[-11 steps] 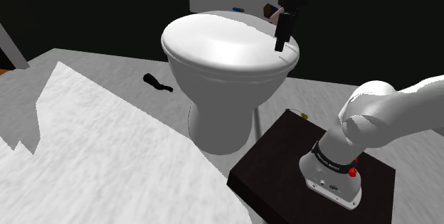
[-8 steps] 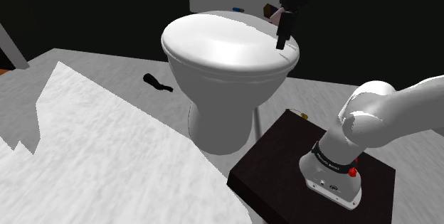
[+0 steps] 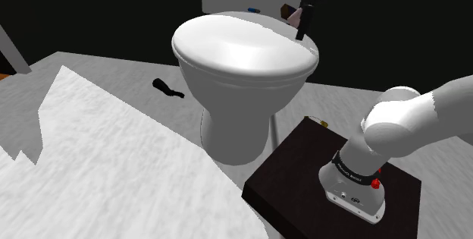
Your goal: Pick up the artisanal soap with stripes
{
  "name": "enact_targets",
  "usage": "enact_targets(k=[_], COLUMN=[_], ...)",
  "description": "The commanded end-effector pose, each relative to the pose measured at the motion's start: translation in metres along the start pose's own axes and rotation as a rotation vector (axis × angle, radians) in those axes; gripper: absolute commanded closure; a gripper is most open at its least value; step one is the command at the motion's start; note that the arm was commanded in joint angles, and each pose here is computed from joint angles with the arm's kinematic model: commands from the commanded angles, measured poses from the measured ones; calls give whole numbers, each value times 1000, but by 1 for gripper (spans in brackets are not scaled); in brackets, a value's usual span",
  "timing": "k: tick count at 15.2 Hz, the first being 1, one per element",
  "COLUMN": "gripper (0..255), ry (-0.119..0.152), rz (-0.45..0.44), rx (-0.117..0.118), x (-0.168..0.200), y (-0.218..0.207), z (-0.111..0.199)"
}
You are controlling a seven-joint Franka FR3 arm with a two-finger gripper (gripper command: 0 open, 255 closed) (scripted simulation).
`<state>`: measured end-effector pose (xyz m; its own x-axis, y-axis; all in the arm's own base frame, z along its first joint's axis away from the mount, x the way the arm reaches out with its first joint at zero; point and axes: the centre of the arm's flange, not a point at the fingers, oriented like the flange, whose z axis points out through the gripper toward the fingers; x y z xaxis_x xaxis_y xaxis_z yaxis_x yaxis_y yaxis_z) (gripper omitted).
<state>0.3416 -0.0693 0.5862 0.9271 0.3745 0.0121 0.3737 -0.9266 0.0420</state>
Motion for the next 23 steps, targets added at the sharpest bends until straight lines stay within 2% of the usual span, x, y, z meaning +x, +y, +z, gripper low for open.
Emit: enact_targets(k=[1,10,19,23], gripper=[0,0,0,0], ry=[26,137,248,249], rz=[-39,-199,-359,-361], rx=[-15,-72,-130,-130], x=[-1,14,44,44], y=[23,130,233,233], z=[-1,-8,-24,-9])
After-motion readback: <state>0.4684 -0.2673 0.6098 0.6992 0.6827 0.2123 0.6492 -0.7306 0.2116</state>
